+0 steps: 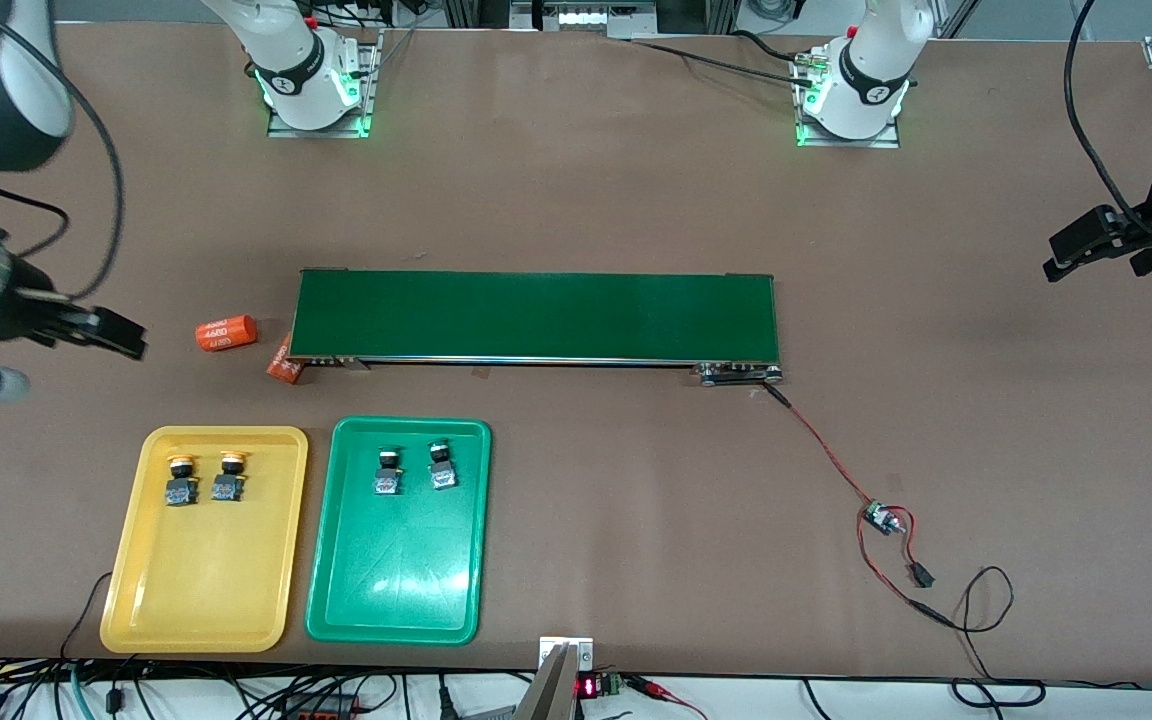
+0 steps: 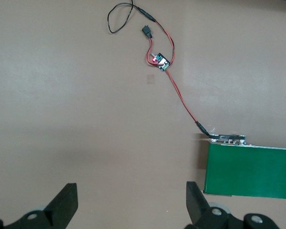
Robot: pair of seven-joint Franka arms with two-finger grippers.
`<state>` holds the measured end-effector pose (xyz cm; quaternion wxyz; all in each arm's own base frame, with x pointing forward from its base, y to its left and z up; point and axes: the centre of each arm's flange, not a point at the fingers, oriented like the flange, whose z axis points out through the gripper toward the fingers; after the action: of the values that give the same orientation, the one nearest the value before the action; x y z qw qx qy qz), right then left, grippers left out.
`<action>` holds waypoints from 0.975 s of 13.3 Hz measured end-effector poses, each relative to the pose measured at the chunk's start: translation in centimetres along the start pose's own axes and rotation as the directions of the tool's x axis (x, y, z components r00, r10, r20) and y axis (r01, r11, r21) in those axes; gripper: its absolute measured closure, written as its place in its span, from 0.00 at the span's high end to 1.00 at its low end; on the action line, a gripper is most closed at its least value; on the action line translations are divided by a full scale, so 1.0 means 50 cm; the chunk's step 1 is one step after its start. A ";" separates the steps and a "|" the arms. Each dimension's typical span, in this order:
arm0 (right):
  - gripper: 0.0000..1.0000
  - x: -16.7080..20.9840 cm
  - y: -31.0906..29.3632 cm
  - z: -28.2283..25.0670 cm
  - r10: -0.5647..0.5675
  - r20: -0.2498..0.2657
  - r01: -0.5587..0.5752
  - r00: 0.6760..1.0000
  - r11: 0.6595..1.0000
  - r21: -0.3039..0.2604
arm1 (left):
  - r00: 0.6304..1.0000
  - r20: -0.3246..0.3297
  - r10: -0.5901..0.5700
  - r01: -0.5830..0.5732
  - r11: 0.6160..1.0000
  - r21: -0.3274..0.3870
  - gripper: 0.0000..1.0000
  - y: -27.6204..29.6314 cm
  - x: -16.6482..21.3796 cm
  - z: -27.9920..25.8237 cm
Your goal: Sort buttons by color to trays
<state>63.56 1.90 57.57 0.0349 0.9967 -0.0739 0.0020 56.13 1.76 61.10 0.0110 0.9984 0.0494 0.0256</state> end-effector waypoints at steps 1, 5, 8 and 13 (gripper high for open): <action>1.00 -0.015 0.014 -0.012 0.006 0.007 -0.006 1.000 1.000 0.020 | 1.000 0.000 0.000 0.000 1.000 0.000 1.00 0.000 0.000 0.000; 1.00 -0.078 0.072 -0.029 -0.016 0.035 0.014 0.999 0.997 0.075 | 1.000 0.000 0.000 0.000 1.000 0.000 1.00 0.000 0.000 0.000; 1.00 -0.107 0.042 -0.006 -0.046 0.057 0.041 0.997 0.996 0.079 | 1.000 -0.002 0.002 -0.002 1.000 0.000 1.00 0.002 -0.001 -0.003; 1.00 -0.114 0.008 0.009 -0.067 0.070 0.059 0.995 0.992 0.107 | 1.000 0.004 0.006 -0.006 1.000 0.000 1.00 0.007 -0.004 -0.003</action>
<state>57.87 2.32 57.07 -0.0203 0.9984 -0.0433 -0.0317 55.97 1.41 61.24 0.0109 0.9986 0.0463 0.0238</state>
